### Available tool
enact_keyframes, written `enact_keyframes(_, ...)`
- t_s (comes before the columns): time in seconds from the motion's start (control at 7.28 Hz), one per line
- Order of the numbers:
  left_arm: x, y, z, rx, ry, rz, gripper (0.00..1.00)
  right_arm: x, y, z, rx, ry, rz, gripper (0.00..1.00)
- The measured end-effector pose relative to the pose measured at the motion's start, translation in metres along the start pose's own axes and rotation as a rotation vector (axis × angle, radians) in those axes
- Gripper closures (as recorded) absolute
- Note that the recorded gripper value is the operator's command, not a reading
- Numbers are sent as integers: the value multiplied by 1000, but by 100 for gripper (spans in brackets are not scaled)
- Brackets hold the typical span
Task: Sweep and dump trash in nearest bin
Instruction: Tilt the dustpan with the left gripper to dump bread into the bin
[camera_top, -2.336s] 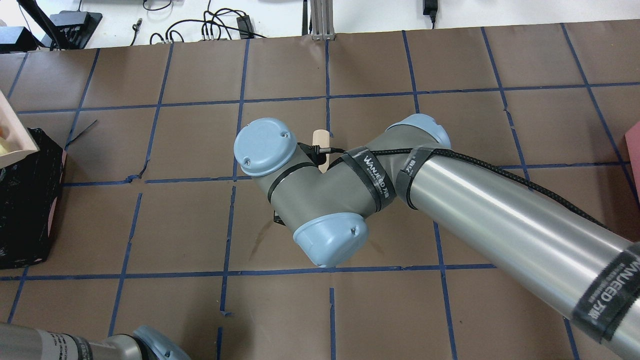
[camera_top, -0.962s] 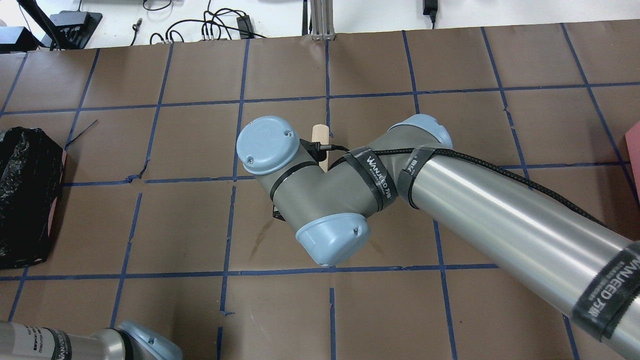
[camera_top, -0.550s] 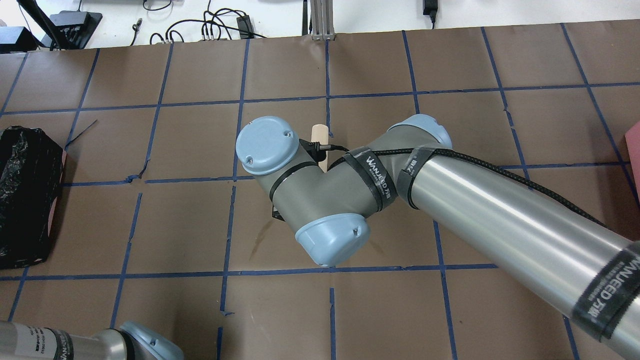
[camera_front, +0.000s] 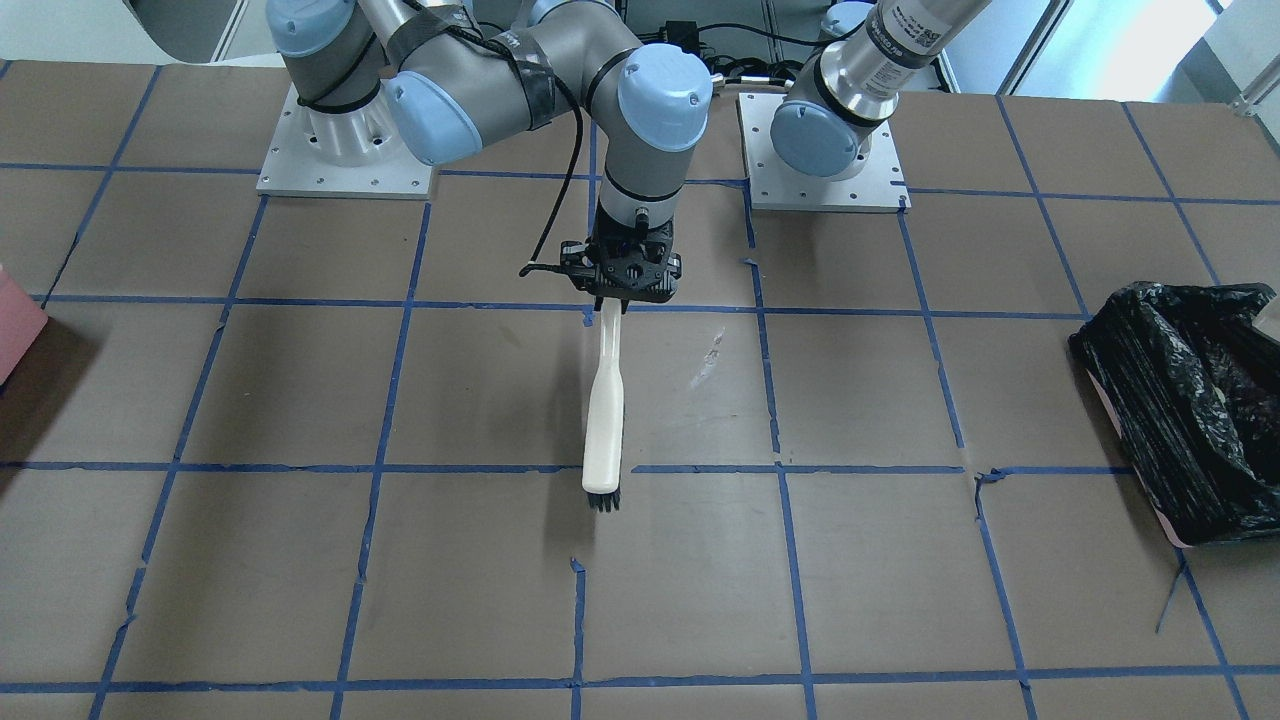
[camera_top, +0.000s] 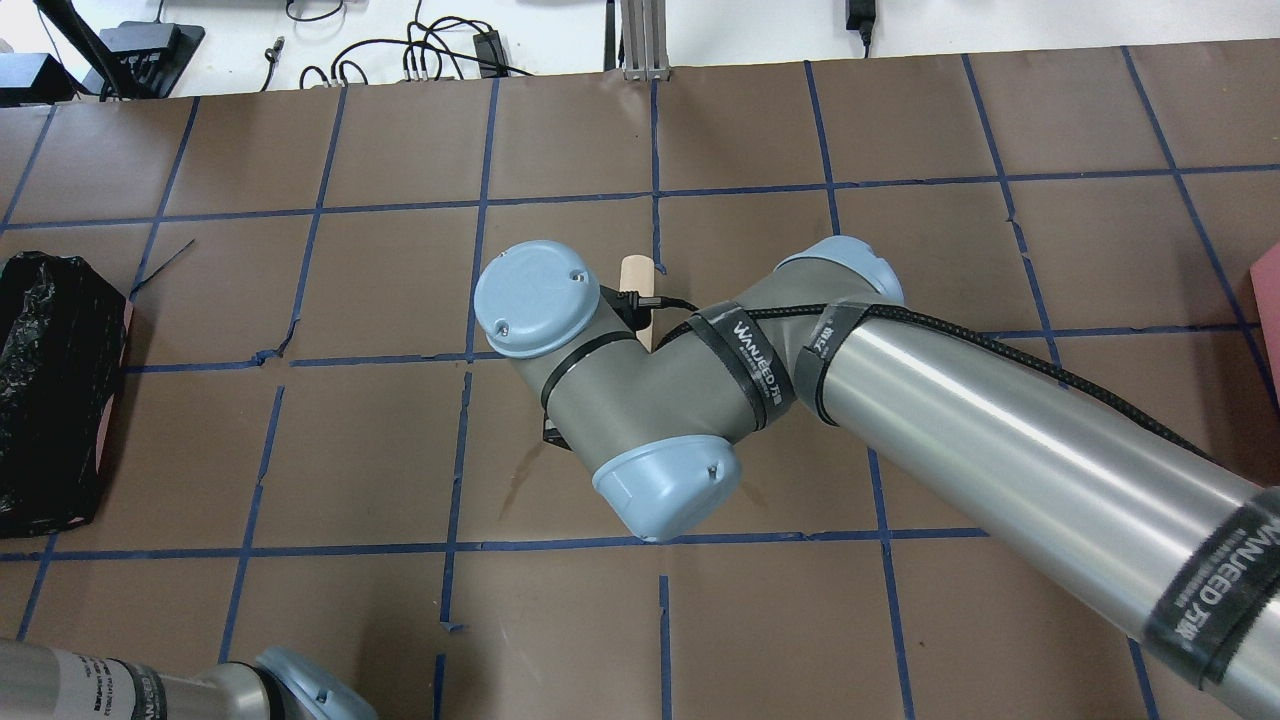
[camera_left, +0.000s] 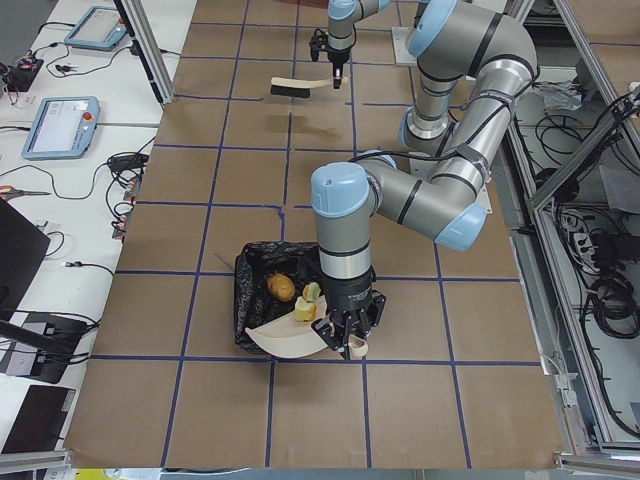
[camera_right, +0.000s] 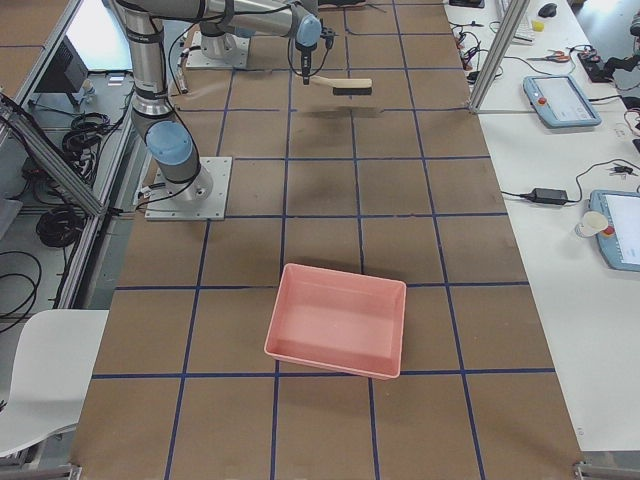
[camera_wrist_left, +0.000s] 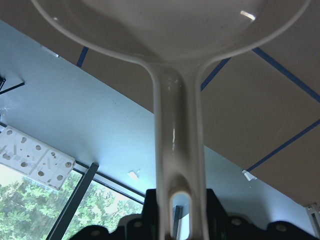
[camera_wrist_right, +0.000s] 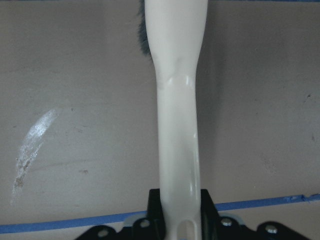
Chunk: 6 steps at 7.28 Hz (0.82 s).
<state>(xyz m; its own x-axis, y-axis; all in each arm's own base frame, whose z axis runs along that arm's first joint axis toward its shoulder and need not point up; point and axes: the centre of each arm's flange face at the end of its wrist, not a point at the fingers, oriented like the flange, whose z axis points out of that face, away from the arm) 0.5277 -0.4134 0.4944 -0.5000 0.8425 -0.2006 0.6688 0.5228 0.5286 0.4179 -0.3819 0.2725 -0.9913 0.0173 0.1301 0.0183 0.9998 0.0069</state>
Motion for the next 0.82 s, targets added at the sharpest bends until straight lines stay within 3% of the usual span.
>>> enact_keyframes(0.82, 1, -20, -15, -117, -73, 67, 100, 2, 38, 36, -39, 56, -18, 94)
